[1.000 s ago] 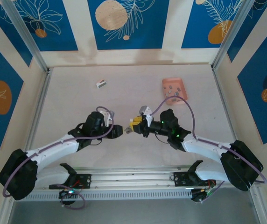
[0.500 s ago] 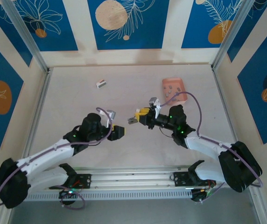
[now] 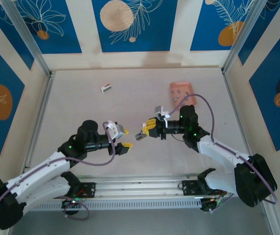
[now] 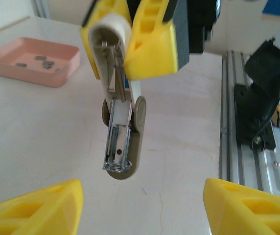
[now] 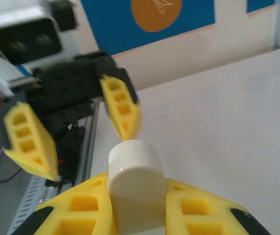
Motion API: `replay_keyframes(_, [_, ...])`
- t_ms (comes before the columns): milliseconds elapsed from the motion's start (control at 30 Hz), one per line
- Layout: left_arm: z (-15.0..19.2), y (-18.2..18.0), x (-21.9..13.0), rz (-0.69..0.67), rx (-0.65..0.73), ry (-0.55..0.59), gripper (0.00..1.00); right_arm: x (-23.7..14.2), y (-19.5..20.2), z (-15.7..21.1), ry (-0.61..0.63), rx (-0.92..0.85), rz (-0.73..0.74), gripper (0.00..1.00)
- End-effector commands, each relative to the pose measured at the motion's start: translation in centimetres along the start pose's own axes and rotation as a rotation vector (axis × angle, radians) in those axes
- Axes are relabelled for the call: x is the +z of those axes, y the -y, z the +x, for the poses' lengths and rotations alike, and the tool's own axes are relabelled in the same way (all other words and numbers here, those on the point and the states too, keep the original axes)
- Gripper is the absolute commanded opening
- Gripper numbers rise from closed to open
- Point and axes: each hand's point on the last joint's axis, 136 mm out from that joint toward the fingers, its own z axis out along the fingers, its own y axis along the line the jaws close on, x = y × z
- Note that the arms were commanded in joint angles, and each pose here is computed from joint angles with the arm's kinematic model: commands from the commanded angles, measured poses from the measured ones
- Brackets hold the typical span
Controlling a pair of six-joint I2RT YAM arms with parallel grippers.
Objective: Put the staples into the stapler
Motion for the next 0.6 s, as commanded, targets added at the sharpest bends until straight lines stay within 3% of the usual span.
replay_keyframes(0, [-0.5,1.3,1.0,0.104,0.067,-0.018,0.64,0.7,-1.7,-0.4,-0.021,-0.029,-0.11,0.0])
replay_keyframes(300, [-1.3,1.0,2.6,0.131,0.082,0.026,0.64,2.0,-2.5,-0.2,-0.055,-0.01,-0.174,0.0])
replay_keyframes(567, [-1.7,1.4,3.0,0.159,0.062,0.055,0.56,2.8,-2.4,-0.1,-0.064,0.003,-0.184,0.0])
